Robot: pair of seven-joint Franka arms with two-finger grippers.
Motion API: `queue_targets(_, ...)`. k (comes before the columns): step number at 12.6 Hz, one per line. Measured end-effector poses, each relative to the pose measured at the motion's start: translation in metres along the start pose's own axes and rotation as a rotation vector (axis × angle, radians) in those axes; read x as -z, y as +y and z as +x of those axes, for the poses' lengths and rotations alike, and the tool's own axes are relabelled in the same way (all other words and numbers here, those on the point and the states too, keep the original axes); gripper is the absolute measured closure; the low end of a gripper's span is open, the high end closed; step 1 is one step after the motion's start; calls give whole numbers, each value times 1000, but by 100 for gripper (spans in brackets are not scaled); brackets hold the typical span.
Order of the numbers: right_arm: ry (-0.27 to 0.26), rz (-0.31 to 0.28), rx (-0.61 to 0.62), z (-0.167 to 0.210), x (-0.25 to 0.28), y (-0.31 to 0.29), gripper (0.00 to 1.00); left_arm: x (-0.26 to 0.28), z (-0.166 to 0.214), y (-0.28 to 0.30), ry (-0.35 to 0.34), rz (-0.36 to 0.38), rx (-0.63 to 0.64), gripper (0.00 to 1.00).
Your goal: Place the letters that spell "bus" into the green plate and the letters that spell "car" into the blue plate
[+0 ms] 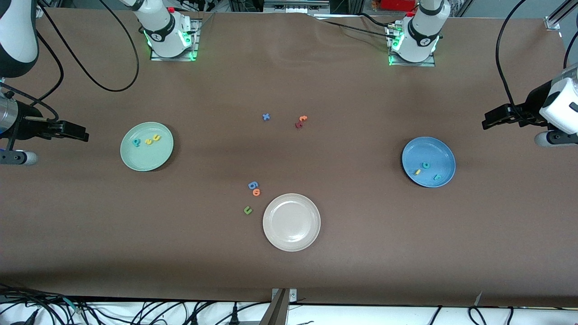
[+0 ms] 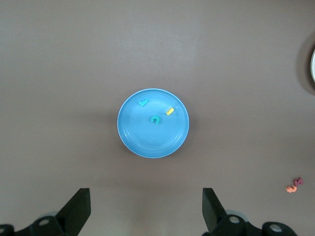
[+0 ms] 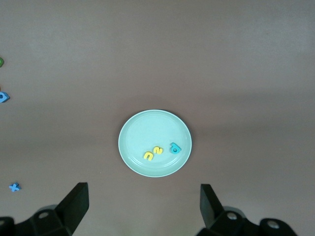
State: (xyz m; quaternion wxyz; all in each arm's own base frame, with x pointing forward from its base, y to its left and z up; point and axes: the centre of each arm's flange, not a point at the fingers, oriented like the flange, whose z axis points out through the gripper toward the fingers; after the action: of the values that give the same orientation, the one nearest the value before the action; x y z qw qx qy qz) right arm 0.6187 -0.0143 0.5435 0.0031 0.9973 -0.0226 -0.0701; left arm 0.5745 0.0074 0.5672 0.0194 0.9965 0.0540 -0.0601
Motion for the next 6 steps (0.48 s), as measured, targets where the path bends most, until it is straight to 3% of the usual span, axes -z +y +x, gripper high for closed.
queue_targets(6,0,0,1,0,0,0,0,0,0,2,0,0,-3,0)
